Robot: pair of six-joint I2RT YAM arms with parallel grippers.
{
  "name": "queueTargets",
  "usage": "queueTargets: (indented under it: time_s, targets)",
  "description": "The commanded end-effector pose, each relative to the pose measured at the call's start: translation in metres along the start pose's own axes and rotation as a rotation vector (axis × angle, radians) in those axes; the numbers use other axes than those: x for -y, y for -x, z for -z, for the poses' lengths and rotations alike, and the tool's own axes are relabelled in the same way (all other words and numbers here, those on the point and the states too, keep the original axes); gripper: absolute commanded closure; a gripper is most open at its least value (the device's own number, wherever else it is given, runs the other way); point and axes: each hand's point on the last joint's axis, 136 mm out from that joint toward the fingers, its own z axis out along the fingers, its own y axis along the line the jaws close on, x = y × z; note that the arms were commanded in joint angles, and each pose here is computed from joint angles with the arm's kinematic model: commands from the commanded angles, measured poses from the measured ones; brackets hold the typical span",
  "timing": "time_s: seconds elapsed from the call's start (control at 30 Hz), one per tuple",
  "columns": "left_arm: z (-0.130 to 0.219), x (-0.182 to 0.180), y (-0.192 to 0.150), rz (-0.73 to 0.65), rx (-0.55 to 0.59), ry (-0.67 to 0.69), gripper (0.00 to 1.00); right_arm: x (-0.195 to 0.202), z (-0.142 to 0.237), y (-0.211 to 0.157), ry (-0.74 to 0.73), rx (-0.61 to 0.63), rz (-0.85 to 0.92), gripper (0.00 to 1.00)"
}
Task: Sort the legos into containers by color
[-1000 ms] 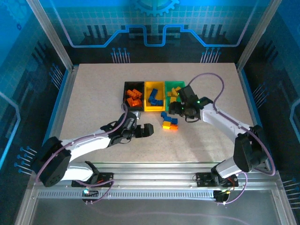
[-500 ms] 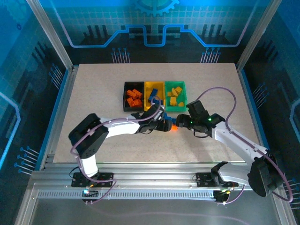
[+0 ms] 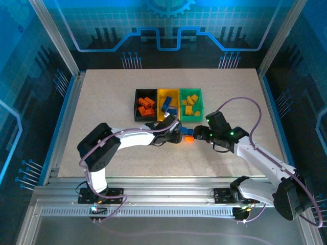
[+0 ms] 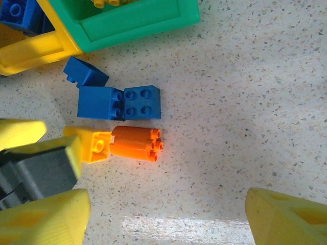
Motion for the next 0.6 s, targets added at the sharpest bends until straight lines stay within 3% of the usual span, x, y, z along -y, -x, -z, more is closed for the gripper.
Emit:
queueTargets:
  time_s: [0.0,0.1,0.23,0.3,0.57]
  targets:
    - [0.018,-0.034,-0.029,-0.04,-0.046,0.107,0.32,-0.003,0.002,0.007,0.021,0.022,-0.03,0.19]
    - [0.035,-0.034,-0.027,-0.029,-0.024,0.084,0.27,-0.005,0.0,0.006,0.032,0.018,-0.03,0.19]
    - [0.045,-0.004,-0.016,-0.017,0.001,-0.047,0.17,-0.004,0.0,0.006,0.029,0.02,-0.033,0.18]
    - [0.04,0.007,-0.016,-0.015,-0.015,-0.078,0.17,-0.004,0.001,0.006,0.027,0.023,-0.03,0.18]
    - [0.008,-0.003,-0.037,0.002,-0.1,-0.006,0.44,0.005,0.007,0.006,0.017,0.035,-0.039,0.17]
